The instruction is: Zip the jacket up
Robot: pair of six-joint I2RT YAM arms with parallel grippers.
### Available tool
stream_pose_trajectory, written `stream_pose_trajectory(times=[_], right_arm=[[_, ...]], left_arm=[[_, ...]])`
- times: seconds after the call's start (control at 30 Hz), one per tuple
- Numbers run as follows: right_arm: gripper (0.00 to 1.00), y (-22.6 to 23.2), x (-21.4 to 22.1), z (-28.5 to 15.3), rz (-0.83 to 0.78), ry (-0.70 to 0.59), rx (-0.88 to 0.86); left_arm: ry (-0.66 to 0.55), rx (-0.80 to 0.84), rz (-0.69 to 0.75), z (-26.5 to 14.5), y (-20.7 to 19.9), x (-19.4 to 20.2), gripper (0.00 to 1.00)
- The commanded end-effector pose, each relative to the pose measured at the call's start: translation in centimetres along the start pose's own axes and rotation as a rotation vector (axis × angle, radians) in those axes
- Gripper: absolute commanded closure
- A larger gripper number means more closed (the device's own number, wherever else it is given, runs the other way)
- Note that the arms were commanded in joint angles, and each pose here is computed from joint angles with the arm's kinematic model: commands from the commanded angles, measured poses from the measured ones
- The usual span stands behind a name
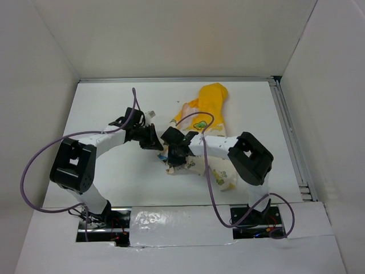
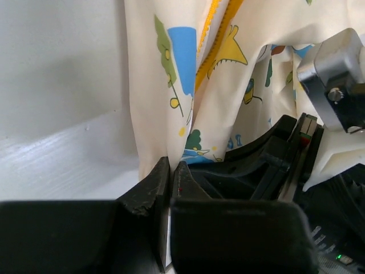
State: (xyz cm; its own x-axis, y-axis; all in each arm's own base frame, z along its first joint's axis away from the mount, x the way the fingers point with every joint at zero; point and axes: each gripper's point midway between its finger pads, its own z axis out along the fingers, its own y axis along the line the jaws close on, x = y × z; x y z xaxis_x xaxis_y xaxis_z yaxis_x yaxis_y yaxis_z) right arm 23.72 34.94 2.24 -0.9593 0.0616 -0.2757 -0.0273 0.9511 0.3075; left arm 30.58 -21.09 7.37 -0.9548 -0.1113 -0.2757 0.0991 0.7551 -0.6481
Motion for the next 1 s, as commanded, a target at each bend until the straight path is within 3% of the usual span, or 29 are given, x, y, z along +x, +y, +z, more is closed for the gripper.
stream_pose_trajectory(times=[0.0, 0.23, 0.4, 0.43, 0.47, 0.53, 0.7, 0.9, 0.97], right_arm=[[1.00, -1.8, -0.8, -2.6, 0.003, -0.042, -0.046], [1.00, -5.4, 0.2, -7.9, -0.085, -0.077, -0.249], [1.00, -8.6, 1.6, -8.9, -0.108, -0.073, -0.309], [1.00, -8.7, 1.2, -9.5, -0.106, -0.102, -0.326], [1.00, -9.0, 1.2, -9.6, -0.108, -0.110, -0.326], [1.00, -9.2, 1.4, -9.9, -0.114, -0.109, -0.338], [1.00, -9.3, 1.5, -10.1, -0.133, -0.119, -0.352], [1.00, -9.2, 1.3, -10.2, -0.137, -0.124, -0.360], [1.00, -9.2, 1.2, -10.1, -0.137, -0.125, -0.360]], left_arm=[[-0.001, 0.038, 0.018, -0.9, -1.3, 0.8, 1.00], [0.085, 0.087, 0.053, -0.9, -4.0, 5.6, 1.00], [0.175, 0.047, 0.060, 0.0, -4.4, 9.6, 0.98], [0.203, 0.035, 0.057, 0.3, -4.3, 10.5, 0.92], [0.220, 0.013, 0.054, 0.4, -3.8, 11.1, 0.78], [0.254, -0.023, 0.038, 0.8, -3.1, 12.3, 0.70], [0.307, -0.065, 0.034, 1.5, -2.3, 13.8, 0.71], [0.327, -0.084, 0.050, 2.0, -1.9, 14.4, 0.80], [0.334, -0.095, 0.057, 2.3, -1.8, 14.3, 0.72]])
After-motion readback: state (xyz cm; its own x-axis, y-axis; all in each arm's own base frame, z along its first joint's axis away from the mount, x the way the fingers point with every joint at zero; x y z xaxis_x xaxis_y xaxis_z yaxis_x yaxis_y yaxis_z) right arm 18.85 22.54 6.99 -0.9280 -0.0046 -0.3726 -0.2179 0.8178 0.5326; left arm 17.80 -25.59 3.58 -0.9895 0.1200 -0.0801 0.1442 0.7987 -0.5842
